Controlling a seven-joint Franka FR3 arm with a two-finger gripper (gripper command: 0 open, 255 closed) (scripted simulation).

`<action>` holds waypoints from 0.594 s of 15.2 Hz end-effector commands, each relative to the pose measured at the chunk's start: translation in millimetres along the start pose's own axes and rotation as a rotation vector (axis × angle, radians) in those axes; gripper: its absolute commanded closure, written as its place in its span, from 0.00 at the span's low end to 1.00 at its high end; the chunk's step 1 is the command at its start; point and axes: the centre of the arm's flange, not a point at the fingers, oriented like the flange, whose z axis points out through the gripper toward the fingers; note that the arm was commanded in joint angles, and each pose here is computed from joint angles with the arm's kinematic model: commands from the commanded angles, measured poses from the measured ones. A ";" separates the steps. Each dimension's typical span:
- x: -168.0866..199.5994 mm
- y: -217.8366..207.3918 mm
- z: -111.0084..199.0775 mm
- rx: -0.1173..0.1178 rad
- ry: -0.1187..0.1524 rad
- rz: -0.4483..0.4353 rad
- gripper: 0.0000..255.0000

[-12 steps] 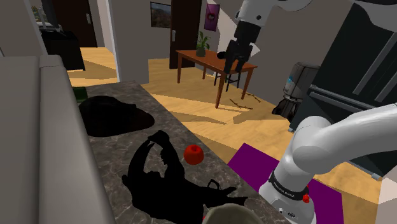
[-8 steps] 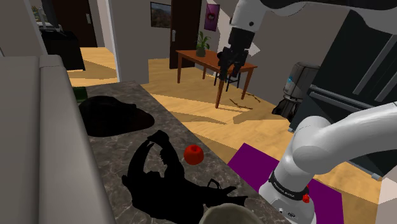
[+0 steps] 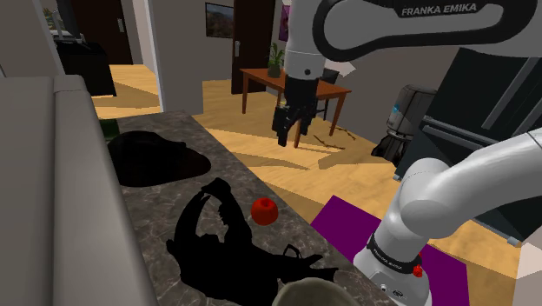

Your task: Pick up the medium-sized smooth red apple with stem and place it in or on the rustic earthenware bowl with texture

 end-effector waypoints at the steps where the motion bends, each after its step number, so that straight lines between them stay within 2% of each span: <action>1: 2.7 -22.8 22.2 -0.035 -0.021 0.010 0.00; 9: 8.6 -103.0 111.8 -0.170 -0.108 0.043 0.00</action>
